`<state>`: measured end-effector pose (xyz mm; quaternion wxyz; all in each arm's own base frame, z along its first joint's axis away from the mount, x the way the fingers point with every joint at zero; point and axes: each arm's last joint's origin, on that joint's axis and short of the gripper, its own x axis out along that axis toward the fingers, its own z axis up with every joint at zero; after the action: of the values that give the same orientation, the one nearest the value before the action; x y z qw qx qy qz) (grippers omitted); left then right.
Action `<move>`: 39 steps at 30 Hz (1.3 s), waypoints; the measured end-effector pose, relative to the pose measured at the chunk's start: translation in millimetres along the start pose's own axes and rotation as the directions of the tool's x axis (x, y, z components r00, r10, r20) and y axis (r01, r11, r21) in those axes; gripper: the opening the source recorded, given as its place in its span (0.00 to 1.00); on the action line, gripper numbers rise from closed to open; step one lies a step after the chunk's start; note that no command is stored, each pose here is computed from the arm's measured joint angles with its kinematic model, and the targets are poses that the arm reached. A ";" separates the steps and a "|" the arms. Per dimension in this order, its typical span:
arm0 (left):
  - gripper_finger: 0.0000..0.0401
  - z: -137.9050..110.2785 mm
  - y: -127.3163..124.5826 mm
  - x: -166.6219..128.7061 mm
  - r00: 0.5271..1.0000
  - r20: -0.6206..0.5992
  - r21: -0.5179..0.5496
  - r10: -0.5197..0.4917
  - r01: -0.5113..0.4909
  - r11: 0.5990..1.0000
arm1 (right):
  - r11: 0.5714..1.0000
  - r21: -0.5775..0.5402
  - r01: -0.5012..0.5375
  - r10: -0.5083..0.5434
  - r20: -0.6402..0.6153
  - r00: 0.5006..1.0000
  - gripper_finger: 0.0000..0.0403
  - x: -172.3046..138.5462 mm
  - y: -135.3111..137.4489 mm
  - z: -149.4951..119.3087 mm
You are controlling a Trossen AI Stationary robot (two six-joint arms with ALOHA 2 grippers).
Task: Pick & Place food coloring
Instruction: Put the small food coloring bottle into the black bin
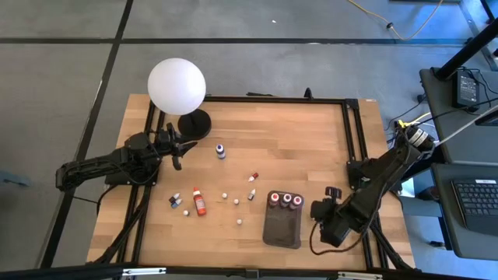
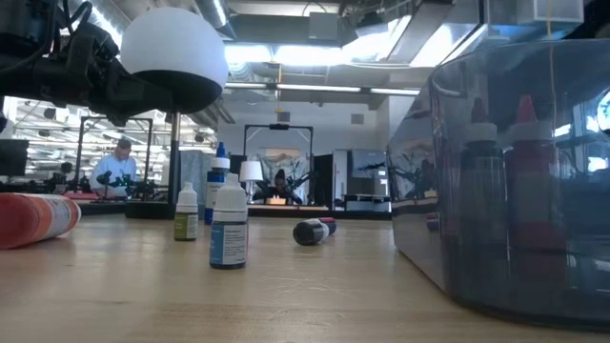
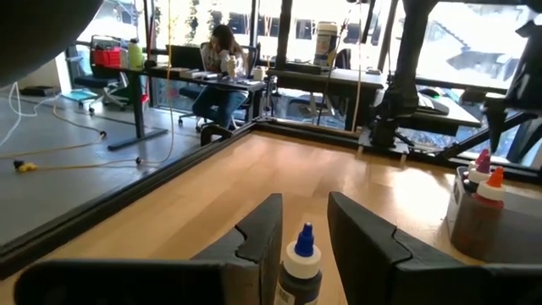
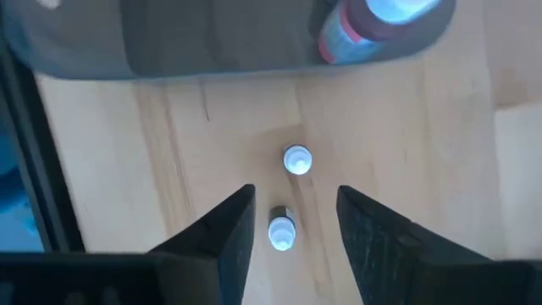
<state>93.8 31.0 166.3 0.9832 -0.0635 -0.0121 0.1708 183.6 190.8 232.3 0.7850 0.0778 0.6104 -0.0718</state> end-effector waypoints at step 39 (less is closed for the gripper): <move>0.23 0.6 -0.1 0.0 1.000 0.006 -0.016 -0.002 0.002 1.000 | 0.994 0.097 -0.048 0.039 0.096 0.995 0.42 60.4 -14.4 -17.4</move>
<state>93.8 31.0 166.8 0.9828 -0.0711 -0.0163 0.1697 179.0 179.3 169.0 0.8093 0.1264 0.5667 -0.0883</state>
